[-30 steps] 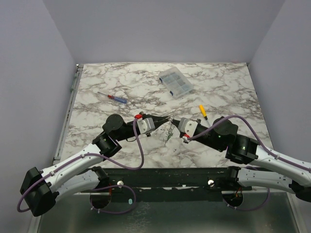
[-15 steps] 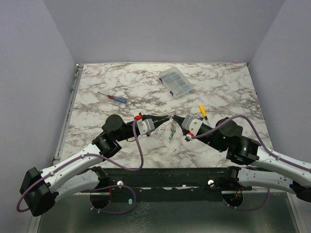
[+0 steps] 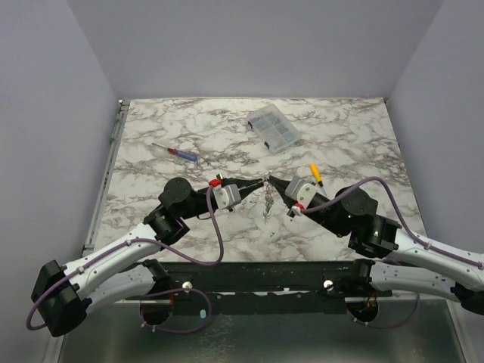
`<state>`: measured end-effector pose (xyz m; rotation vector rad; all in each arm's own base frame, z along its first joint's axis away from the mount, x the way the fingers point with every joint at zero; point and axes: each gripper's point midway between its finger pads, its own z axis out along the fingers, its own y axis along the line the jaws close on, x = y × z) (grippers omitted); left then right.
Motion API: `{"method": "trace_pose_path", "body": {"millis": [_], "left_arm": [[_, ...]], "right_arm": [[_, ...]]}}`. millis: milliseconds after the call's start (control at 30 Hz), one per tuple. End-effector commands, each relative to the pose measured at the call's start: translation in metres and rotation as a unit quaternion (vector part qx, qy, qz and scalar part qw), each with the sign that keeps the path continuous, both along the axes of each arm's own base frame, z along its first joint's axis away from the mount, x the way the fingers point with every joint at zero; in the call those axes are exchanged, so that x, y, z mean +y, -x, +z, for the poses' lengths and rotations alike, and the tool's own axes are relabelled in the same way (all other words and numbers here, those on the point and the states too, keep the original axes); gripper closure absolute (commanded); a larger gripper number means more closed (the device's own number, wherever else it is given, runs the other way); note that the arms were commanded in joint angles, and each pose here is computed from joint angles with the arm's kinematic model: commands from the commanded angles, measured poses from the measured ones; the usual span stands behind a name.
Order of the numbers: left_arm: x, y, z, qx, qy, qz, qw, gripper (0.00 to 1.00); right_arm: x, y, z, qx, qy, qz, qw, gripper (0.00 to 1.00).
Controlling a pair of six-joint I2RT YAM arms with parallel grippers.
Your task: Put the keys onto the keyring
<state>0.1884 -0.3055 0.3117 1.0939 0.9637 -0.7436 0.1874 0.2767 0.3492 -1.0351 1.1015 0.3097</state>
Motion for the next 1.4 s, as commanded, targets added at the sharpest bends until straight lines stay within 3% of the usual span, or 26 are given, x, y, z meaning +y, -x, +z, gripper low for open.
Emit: {"method": "trace_pose_path", "body": {"millis": [0, 367, 500, 633, 933, 1100, 1367], "left_arm": [[-0.005, 0.005, -0.01, 0.011, -0.024, -0.021, 0.999, 1.0], [-0.001, 0.003, -0.006, 0.003, -0.022, -0.007, 1.0, 0.98], [0.01, -0.008, 0.0, -0.008, -0.013, 0.039, 0.999, 0.66], [0.023, -0.014, 0.009, -0.028, -0.003, 0.078, 0.997, 0.55], [0.032, 0.008, 0.03, -0.078, 0.016, 0.047, 0.996, 0.55], [0.025, 0.033, 0.033, -0.091, 0.02, -0.027, 0.995, 0.56], [0.006, 0.061, 0.026, -0.059, 0.009, -0.137, 0.989, 0.57]], "right_arm": [[-0.006, -0.006, 0.041, -0.013, -0.107, -0.027, 0.994, 0.99], [-0.001, -0.009, 0.035, 0.001, -0.12, -0.029, 0.992, 0.99], [-0.003, -0.002, 0.027, 0.009, -0.105, -0.014, 0.994, 0.99], [-0.011, 0.005, 0.022, 0.016, -0.097, -0.005, 0.995, 0.99], [-0.012, 0.023, 0.01, 0.036, -0.058, 0.037, 0.997, 0.99], [-0.011, 0.03, 0.004, 0.047, -0.038, 0.058, 0.996, 0.99], [-0.007, 0.037, 0.003, 0.058, -0.025, 0.079, 0.995, 0.99]]}}
